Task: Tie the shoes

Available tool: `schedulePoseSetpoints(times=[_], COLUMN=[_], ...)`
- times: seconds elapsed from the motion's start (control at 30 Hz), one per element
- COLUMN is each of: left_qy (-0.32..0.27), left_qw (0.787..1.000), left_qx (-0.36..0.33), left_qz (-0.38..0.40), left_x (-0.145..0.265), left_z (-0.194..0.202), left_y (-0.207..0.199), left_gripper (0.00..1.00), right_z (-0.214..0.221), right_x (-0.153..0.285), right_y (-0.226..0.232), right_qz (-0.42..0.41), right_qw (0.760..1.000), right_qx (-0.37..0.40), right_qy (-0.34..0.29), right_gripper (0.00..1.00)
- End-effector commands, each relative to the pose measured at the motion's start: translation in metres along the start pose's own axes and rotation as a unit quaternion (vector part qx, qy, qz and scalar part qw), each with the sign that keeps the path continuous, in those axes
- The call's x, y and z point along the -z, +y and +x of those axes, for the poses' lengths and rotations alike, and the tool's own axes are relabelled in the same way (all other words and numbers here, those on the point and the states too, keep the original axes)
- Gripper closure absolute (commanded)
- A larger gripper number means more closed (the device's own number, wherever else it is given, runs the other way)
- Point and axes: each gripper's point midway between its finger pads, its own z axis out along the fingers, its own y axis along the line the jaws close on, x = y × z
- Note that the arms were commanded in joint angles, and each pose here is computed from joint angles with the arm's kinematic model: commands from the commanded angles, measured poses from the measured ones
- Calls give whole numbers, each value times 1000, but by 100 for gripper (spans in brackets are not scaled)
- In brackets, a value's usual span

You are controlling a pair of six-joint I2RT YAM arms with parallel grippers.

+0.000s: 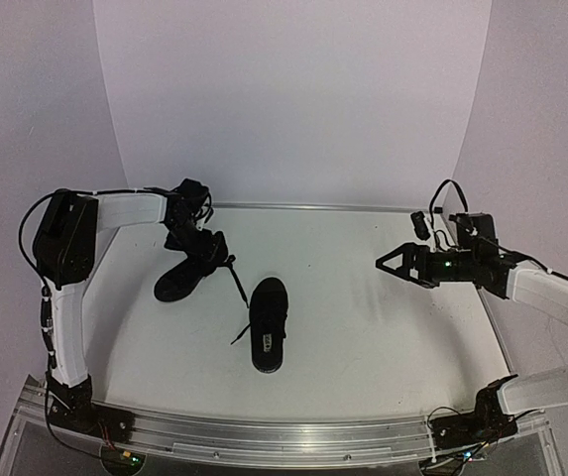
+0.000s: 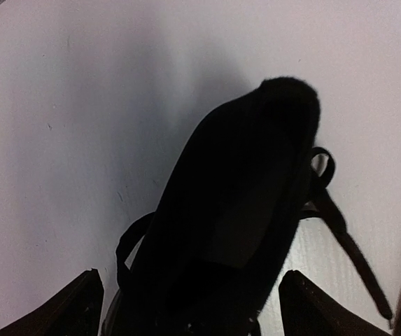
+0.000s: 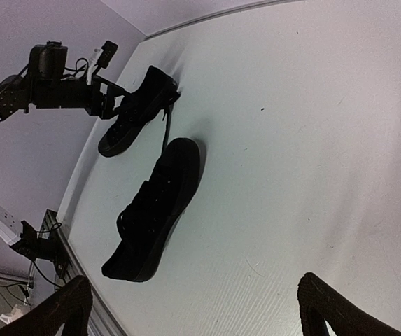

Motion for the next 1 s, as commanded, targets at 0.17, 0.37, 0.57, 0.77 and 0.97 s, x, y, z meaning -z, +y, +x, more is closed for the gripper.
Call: schedulePoseSetpoints(times=[0.17, 0.37, 0.57, 0.77, 0.97], left_qy=[33, 19, -39, -116, -124], left_qw=[998, 1000, 998, 976, 941], left_qx=[-26, -15, -16, -47, -91], left_qz=[-37, -19, 35, 178, 303], left_x=[-21, 0, 60, 154, 207], left_z=[16, 9, -15, -32, 5], left_y=[9, 5, -28, -132, -267], left_gripper=[41, 92, 100, 100, 100], right_z=[-8, -12, -14, -20, -32], right_x=[-2, -6, -6, -5, 0], right_y=[5, 4, 4, 1, -19], right_qz=[-16, -20, -19, -7, 61], right_qw=[1000, 999, 999, 999, 995], right_qx=[-7, -15, -18, -19, -54], right_qy=[-16, -20, -22, -31, -60], right_gripper=[2, 2, 2, 2, 2])
